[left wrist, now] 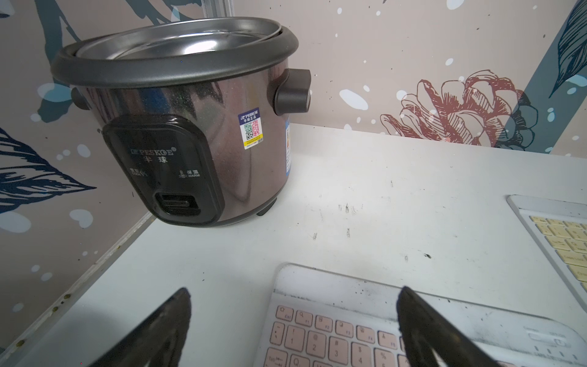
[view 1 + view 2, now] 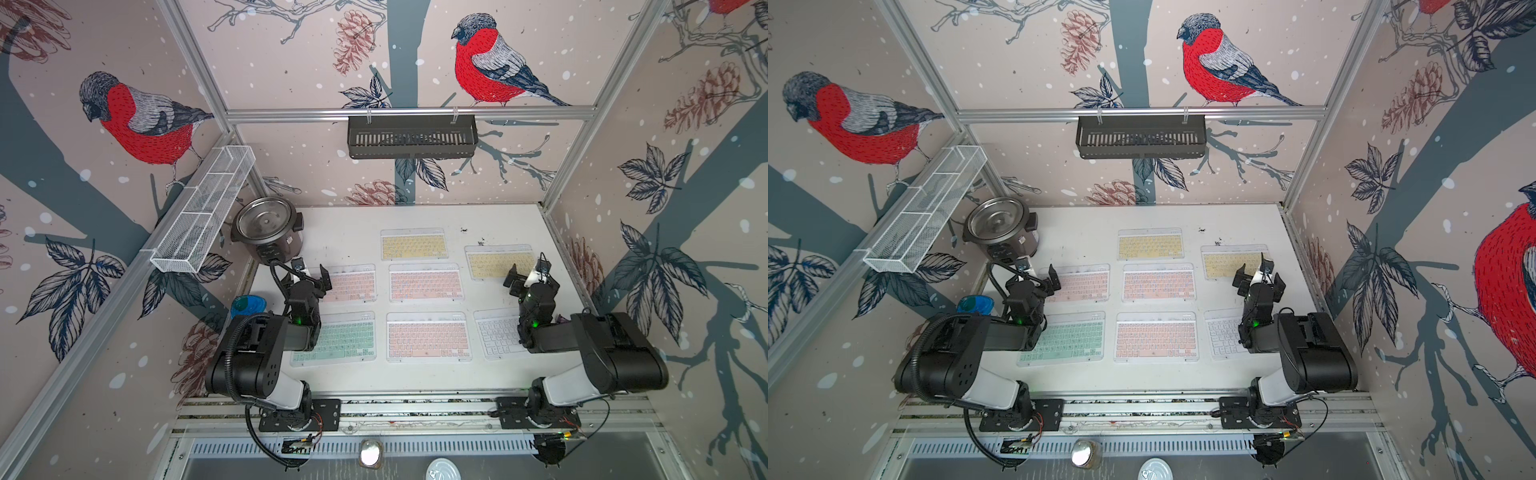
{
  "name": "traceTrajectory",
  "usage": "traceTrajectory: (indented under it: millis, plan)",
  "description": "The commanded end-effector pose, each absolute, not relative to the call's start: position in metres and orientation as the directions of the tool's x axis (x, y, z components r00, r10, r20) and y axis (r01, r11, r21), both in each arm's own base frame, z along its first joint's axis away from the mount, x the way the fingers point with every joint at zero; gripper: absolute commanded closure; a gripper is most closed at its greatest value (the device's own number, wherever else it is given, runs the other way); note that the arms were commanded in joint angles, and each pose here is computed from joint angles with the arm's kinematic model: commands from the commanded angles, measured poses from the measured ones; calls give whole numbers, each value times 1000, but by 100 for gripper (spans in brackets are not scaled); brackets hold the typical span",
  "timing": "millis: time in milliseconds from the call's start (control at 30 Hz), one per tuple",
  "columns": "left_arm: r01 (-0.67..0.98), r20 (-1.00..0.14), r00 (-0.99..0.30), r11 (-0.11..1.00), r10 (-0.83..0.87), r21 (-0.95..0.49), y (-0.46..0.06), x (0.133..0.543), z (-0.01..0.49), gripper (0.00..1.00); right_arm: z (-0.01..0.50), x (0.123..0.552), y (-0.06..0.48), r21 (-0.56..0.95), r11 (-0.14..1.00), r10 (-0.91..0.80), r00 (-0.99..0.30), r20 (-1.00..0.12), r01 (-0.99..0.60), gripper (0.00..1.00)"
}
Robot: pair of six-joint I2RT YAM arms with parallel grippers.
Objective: Stack the numeric keypads
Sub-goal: Pick up the numeric keypad from the center of the board.
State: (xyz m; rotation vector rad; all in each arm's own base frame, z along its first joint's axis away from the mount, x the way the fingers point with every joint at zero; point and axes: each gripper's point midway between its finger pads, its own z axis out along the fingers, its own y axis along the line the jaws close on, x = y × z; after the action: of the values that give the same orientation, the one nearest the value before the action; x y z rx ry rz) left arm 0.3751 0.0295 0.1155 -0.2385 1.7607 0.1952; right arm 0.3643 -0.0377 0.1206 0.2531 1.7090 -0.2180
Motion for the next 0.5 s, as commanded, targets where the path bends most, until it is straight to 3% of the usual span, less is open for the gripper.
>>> traceTrajectory:
  millis: [0, 333, 467]
  plan:
    - [-257, -984, -169, 966, -48, -3, 28, 378, 123, 1, 128, 366, -39, 12, 954, 49, -115, -992, 299, 0]
    - [-259, -985, -168, 966, -49, -4, 29, 377, 123, 3, 128, 365, -39, 13, 954, 48, -113, -992, 298, 0]
    - [-213, -989, -147, 976, 5, 36, 21, 375, 141, 16, 146, 359, -35, -24, 944, 2, -77, -997, 330, 0]
